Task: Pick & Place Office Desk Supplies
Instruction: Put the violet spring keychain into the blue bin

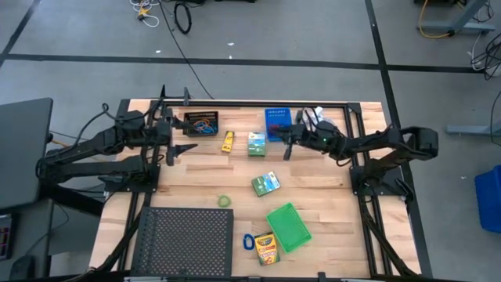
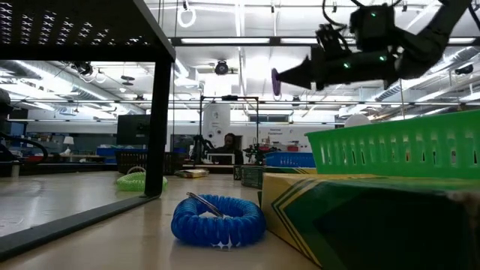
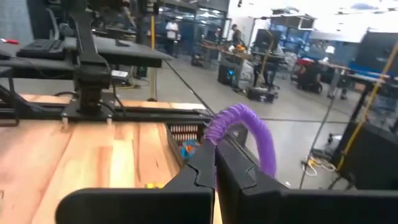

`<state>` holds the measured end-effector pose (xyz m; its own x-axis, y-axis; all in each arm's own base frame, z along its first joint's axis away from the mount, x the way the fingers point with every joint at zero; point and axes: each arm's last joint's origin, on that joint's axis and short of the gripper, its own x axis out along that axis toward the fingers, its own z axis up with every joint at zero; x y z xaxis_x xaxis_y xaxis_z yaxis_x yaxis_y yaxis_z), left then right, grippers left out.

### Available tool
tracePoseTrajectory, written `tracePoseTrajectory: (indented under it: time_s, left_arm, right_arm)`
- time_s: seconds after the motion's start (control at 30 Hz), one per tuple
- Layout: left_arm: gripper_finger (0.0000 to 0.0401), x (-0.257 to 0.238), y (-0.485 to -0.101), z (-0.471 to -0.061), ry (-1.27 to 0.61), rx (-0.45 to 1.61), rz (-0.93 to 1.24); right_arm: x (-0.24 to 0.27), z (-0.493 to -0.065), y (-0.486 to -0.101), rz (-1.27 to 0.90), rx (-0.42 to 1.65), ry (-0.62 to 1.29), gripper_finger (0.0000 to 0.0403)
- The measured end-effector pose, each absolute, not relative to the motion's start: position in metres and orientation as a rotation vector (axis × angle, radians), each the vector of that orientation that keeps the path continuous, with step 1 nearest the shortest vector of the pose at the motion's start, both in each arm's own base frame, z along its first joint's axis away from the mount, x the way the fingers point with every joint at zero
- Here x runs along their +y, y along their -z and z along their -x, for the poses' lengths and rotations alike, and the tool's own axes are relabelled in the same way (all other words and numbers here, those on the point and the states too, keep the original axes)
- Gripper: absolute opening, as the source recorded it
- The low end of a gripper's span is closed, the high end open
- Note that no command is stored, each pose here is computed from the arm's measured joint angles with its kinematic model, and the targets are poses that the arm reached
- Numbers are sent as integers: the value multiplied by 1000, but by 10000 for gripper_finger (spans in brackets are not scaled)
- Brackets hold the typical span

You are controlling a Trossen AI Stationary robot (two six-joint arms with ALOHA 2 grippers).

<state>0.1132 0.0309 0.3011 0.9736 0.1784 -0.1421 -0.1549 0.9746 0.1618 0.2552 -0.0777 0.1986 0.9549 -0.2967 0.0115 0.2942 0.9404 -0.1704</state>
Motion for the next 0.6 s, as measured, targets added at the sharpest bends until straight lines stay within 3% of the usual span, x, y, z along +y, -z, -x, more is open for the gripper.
tracePoseTrajectory:
  time_s: [0.23, 0.6]
  left_arm:
    - [303, 32, -300, -115, -167, 168, -151]
    - [303, 32, -299, -118, -166, 182, -149]
  right_arm:
    - [-96, -238, -181, 72, 76, 406, 0]
    - [-128, -239, -176, -45, 368, 469, 0]
